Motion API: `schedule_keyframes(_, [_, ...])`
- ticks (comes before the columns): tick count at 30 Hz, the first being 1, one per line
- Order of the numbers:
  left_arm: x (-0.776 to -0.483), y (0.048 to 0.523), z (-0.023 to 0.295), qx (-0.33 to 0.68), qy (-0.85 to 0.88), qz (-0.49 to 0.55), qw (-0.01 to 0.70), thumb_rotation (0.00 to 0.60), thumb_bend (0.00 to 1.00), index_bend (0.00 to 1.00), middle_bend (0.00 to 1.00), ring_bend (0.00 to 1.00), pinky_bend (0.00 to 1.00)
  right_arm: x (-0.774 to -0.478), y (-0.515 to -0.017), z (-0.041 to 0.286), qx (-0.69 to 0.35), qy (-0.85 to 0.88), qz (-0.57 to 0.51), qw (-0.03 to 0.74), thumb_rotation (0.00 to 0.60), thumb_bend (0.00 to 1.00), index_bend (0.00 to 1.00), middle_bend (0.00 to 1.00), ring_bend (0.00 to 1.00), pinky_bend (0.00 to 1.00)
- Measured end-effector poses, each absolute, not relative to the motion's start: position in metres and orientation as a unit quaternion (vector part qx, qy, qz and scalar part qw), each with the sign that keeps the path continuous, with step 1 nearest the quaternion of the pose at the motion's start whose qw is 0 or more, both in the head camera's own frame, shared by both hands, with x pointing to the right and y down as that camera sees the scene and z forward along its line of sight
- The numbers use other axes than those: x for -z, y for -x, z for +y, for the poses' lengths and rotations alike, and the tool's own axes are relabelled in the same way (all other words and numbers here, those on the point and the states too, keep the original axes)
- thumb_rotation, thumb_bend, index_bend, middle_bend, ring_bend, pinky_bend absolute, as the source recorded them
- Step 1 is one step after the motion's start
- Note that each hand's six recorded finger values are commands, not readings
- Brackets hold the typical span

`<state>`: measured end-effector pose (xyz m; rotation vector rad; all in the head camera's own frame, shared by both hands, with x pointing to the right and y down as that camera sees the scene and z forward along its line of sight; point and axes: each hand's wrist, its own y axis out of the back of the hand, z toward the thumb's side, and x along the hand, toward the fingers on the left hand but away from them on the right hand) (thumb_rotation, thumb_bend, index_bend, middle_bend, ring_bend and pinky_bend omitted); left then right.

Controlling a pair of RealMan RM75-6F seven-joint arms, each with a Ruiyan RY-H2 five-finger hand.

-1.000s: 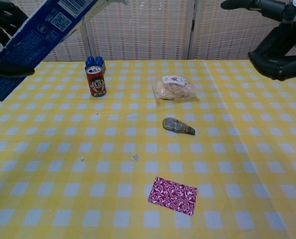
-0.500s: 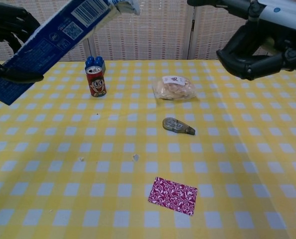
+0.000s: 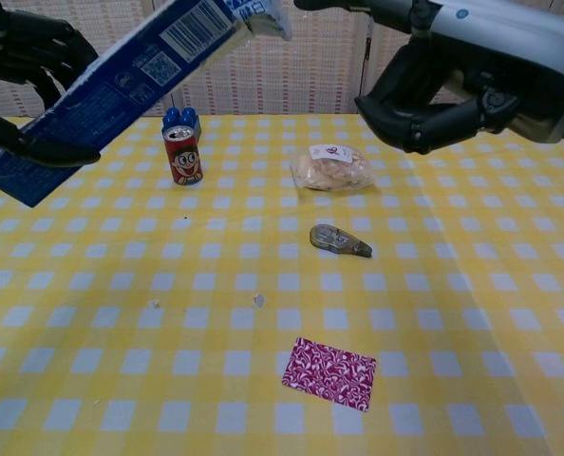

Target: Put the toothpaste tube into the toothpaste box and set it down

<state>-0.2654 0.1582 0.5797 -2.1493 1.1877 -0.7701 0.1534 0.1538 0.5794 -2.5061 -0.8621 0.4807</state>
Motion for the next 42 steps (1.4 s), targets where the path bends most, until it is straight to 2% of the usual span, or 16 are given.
schedule_keyframes(17, [-0.577,0.263,0.162,0.278,0.805,0.444,0.277,0.600,0.33,0.57,0.65,0.49,0.58,-0.580,-0.144,0.150,-0.162,0.917,-0.307,0.196,0.600,0.65,0.00,0.96,0.98,1.00])
schedule_keyframes(28, [-0.578,0.257,0.165,0.272,0.810,0.441,0.275,0.600,0.33,0.57,0.65,0.49,0.58,-0.581,-0.139,0.151,-0.143,0.944,-0.267,0.130,0.600,0.74,0.00,0.96,0.94,1.00])
schedule_keyframes(42, [-0.579,0.252,0.169,0.260,0.818,0.438,0.269,0.600,0.33,0.57,0.65,0.50,0.58,-0.586,-0.134,0.156,-0.134,0.973,-0.177,0.060,0.600,0.78,0.00,0.95,0.91,1.00])
